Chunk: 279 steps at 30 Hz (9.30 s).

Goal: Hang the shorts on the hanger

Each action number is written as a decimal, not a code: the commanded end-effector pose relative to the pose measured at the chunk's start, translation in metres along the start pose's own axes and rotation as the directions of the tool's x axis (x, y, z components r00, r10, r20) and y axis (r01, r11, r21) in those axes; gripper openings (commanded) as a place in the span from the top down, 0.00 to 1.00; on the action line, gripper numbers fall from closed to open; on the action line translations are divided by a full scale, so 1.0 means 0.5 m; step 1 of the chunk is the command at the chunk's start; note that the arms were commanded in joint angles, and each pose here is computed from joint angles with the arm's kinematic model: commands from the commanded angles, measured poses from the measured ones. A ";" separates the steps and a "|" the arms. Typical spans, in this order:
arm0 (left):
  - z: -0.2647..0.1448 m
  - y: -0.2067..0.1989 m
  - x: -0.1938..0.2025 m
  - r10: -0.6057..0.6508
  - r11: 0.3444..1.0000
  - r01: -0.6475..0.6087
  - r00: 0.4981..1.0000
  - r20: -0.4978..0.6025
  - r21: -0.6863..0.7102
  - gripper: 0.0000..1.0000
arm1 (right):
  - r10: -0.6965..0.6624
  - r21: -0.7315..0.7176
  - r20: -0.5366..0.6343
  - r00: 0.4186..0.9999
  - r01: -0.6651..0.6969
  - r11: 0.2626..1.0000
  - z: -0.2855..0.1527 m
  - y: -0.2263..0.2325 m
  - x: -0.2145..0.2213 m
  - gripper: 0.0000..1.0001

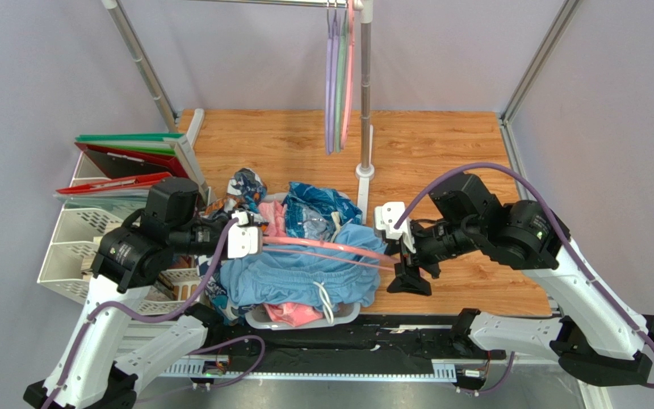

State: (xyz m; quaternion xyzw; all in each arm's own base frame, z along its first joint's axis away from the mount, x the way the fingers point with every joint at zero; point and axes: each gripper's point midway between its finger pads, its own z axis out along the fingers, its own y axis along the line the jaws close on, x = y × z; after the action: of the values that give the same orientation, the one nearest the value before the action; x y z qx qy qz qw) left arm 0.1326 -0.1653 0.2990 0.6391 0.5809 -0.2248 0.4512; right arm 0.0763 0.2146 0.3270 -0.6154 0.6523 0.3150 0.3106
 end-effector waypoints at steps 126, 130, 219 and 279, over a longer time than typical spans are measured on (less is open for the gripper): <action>-0.002 -0.211 0.240 0.305 0.726 0.124 0.824 -0.478 0.676 0.47 | -0.085 -0.097 0.025 0.996 0.087 0.991 0.022 0.035 -0.001 1.00; -0.009 -0.220 0.261 0.321 0.699 0.161 0.800 -0.507 0.697 0.62 | -0.080 -0.089 0.029 0.996 0.083 0.993 0.019 0.035 0.001 1.00; 0.011 -0.126 0.062 -0.239 0.945 0.288 0.931 -0.274 0.153 0.32 | 0.162 -0.185 0.468 0.868 -0.083 0.979 0.195 -0.060 -0.181 1.00; -0.007 -0.089 0.063 -0.124 0.992 0.126 0.982 -0.141 0.002 1.00 | 0.268 0.316 -0.115 0.957 -0.220 0.923 0.144 -0.173 0.210 1.00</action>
State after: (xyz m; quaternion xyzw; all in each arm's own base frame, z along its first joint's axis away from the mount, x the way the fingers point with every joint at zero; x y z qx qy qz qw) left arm 0.0856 -0.1567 0.2290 0.6602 0.6362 -0.2347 0.3230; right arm 0.1470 0.2212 0.1665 -0.5141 0.7864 0.2271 0.2562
